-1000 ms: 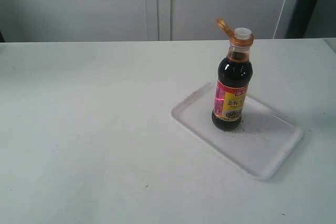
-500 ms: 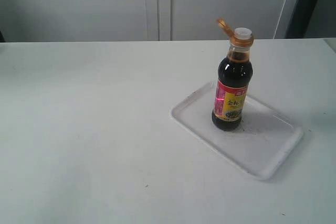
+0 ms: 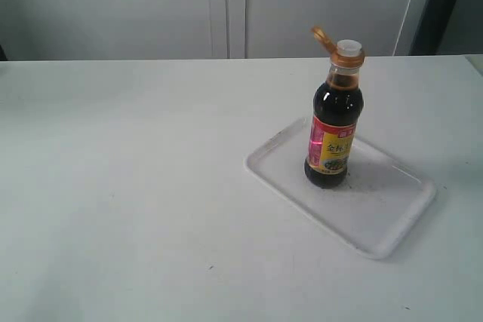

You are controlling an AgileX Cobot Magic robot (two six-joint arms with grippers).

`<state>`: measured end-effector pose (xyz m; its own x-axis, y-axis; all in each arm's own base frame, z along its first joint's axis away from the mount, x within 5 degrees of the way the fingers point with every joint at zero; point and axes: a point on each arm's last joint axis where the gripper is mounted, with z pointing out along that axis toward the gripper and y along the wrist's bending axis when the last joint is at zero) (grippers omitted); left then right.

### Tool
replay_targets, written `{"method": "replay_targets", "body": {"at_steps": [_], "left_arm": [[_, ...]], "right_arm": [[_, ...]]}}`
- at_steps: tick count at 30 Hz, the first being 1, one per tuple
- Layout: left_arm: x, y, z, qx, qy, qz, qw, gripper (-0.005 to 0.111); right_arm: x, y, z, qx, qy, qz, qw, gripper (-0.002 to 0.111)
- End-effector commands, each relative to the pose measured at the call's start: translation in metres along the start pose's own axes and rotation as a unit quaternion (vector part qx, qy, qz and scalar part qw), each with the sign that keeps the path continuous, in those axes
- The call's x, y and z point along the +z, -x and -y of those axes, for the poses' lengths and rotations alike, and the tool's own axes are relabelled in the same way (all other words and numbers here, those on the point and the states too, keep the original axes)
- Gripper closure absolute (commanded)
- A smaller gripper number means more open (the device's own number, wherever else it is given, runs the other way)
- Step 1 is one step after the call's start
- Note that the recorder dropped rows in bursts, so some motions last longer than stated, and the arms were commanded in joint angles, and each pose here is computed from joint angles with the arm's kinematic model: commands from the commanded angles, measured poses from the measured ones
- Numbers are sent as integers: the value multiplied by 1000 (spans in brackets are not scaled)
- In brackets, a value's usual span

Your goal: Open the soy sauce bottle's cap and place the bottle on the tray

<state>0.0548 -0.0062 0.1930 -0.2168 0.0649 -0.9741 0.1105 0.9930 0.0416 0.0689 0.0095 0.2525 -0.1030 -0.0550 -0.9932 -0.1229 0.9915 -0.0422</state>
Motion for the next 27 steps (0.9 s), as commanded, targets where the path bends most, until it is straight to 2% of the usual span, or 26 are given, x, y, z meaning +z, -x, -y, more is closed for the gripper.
{"method": "replay_targets", "body": {"at_steps": [1, 5, 11, 27], "left_arm": [[3, -14, 1, -8, -1, -9, 1000, 107], [3, -16, 2, -16, -4, -12, 1000, 107], [3, -25, 3, -17, -11, -60, 998, 107], [3, -24, 3, -17, -10, -54, 998, 107]], "right_arm": [[0, 0, 0, -2, 0, 4, 1000, 108], [0, 0, 0, -2, 0, 4, 1000, 108], [0, 0, 0, -2, 0, 4, 1000, 108], [0, 0, 0, -2, 0, 4, 1000, 108]]}}
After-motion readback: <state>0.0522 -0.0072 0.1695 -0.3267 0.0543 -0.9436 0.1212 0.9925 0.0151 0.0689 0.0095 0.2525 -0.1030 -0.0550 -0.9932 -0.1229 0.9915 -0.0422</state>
